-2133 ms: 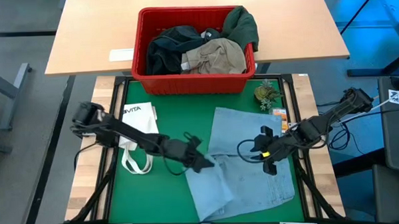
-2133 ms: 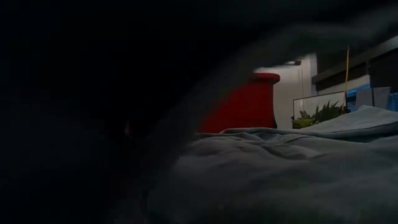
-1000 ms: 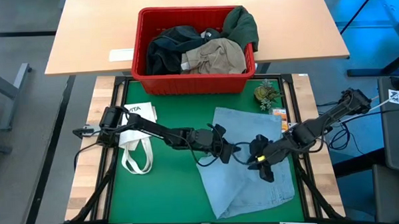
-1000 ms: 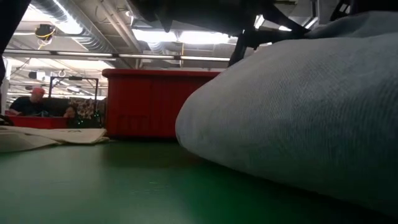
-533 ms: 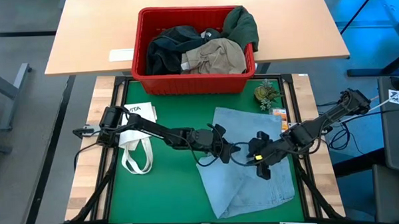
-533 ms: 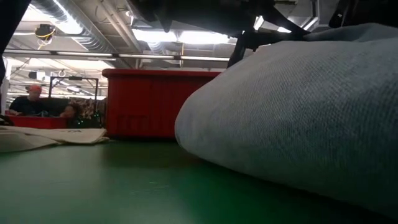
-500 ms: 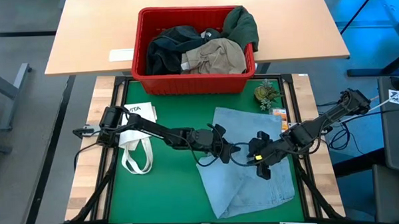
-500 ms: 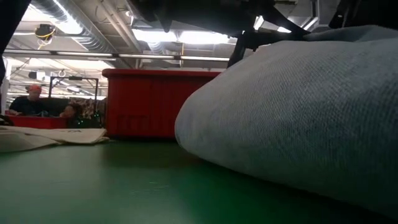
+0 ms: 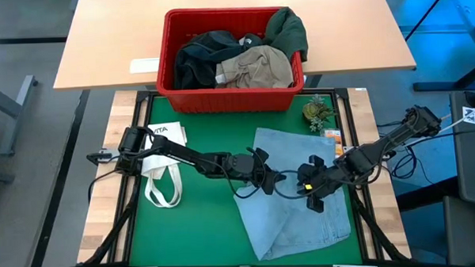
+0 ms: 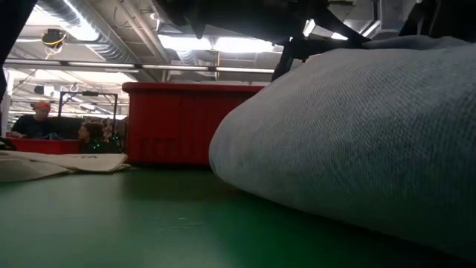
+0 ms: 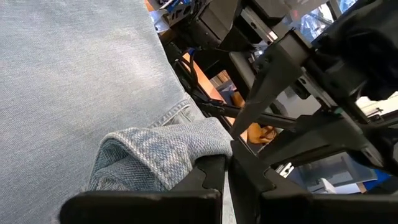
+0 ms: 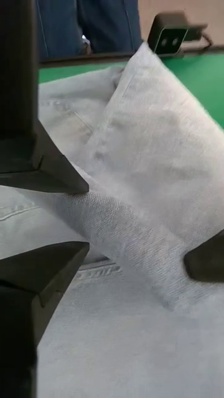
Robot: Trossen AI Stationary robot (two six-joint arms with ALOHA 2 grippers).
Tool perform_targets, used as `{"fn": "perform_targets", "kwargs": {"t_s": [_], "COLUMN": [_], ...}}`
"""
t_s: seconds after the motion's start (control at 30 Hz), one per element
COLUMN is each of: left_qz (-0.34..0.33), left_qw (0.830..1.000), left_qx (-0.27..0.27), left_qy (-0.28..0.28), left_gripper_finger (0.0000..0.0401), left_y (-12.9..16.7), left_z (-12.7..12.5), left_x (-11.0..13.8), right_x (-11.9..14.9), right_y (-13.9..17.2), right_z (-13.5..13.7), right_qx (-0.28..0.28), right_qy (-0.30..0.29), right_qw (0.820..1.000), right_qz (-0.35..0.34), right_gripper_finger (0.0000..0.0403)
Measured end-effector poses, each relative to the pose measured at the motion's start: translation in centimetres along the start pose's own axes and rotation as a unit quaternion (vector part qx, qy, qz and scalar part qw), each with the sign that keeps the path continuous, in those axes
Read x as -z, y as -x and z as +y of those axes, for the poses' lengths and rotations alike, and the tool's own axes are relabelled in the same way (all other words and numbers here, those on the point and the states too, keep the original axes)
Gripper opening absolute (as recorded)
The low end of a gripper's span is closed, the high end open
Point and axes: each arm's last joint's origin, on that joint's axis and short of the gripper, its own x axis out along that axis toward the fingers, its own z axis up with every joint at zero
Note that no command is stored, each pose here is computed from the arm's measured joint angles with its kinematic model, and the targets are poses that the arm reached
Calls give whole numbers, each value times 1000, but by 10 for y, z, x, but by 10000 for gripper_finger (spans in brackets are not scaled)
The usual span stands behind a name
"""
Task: Fold Laundry from Bin
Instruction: Fold the light blue jeans
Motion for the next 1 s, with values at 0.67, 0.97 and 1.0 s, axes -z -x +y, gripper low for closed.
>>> {"fn": "perform_targets", "kwargs": {"t_s": [0.67, 0.97, 1.0], "left_qz": [0, -1, -1], "left_qw": [1000, 1000, 1000], "left_qx": [0, 3, 3], "left_qy": [0, 0, 0], "left_gripper_finger": [5, 5, 5], "left_y": [0, 0, 0], "left_z": [0, -1, -1], "left_x": [0, 1, 1], "right_x": [-2, -4, -4], "right_y": [-11, -27, -28], "right_z": [6, 8, 8], "right_qx": [-8, 33, 35], "right_qy": [0, 6, 6], "right_qw": [1000, 999, 999], "right_qz": [9, 9, 9], "right_gripper_finger": [138, 137, 135]}}
